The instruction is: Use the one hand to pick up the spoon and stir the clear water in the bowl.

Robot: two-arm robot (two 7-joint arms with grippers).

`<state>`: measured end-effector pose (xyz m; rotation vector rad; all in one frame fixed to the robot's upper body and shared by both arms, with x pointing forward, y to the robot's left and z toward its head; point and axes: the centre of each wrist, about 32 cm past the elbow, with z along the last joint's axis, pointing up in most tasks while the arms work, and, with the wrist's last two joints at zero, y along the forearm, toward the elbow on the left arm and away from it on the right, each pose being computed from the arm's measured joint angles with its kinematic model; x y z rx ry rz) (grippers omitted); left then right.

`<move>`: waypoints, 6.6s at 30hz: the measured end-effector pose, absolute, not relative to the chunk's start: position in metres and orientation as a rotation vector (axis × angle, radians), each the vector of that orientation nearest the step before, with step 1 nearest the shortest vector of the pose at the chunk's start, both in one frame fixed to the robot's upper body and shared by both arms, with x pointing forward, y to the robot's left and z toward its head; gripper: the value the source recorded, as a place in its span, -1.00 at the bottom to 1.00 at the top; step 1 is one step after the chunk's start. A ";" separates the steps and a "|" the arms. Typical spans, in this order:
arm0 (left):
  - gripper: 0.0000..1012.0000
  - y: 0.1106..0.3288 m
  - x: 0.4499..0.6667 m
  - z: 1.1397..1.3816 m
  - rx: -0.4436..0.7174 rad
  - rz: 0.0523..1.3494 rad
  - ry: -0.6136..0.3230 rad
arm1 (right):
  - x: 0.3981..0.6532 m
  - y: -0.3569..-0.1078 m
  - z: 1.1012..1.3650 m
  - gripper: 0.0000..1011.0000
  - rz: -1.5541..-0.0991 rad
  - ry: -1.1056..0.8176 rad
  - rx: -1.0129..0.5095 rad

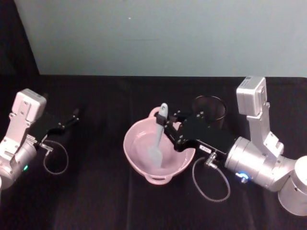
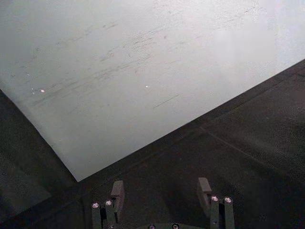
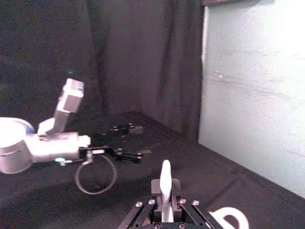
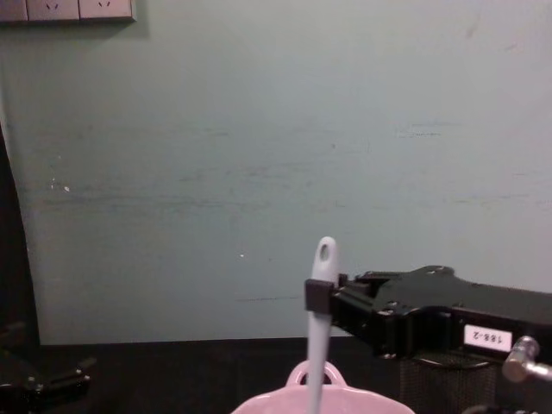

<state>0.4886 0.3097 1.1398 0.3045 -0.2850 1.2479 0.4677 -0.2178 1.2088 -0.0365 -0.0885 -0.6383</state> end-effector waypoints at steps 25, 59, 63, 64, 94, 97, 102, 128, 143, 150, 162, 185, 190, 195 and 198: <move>1.00 0.310 0.489 1.140 0.304 1.248 -0.285 | 0.515 -0.183 1.188 -0.77 -0.710 -0.145 0.021; 1.00 0.310 0.489 1.140 0.304 1.248 -0.285 | 0.468 -0.217 1.206 -0.77 -0.645 -0.049 -0.030; 1.00 0.310 0.489 1.140 0.304 1.248 -0.285 | 0.467 -0.209 1.206 -0.77 -0.623 -0.029 -0.018; 1.00 0.310 0.489 1.140 0.304 1.248 -0.285 | 0.468 -0.205 1.205 -0.77 -0.620 -0.021 -0.015; 1.00 0.310 0.489 1.140 0.304 1.248 -0.285 | 0.496 -0.187 1.190 -0.77 -0.887 -0.100 -0.017; 1.00 0.310 0.489 1.140 0.304 1.248 -0.285 | 0.494 -0.192 1.191 -0.77 -0.898 -0.109 -0.022; 1.00 0.310 0.489 1.140 0.304 1.248 -0.285 | 0.487 -0.201 1.193 -0.77 -0.907 -0.124 -0.035; 1.00 0.310 0.489 1.140 0.304 1.248 -0.285 | 0.460 -0.185 1.194 -0.77 -0.696 0.000 -0.012; 1.00 0.310 0.489 1.140 0.304 1.248 -0.285 | 0.497 -0.168 1.185 -0.77 -0.797 -0.054 -0.002; 1.00 0.310 0.489 1.140 0.304 1.248 -0.285 | 0.504 -0.173 1.184 -0.77 -0.876 -0.096 -0.032; 1.00 0.310 0.489 1.140 0.304 1.248 -0.285 | 0.482 -0.194 1.190 -0.77 -0.895 -0.109 -0.044; 1.00 0.310 0.489 1.140 0.304 1.248 -0.285 | 0.434 -0.205 1.203 -0.77 -0.746 -0.025 -0.001; 1.00 0.310 0.489 1.140 0.305 1.248 -0.285 | 0.434 -0.201 1.201 -0.77 -0.714 -0.002 0.007; 1.00 0.310 0.489 1.140 0.304 1.248 -0.285 | 0.441 -0.194 1.197 -0.77 -0.704 0.011 0.018; 1.00 0.310 0.489 1.140 0.304 1.248 -0.285 | 0.446 -0.190 1.194 -0.77 -0.703 0.008 0.030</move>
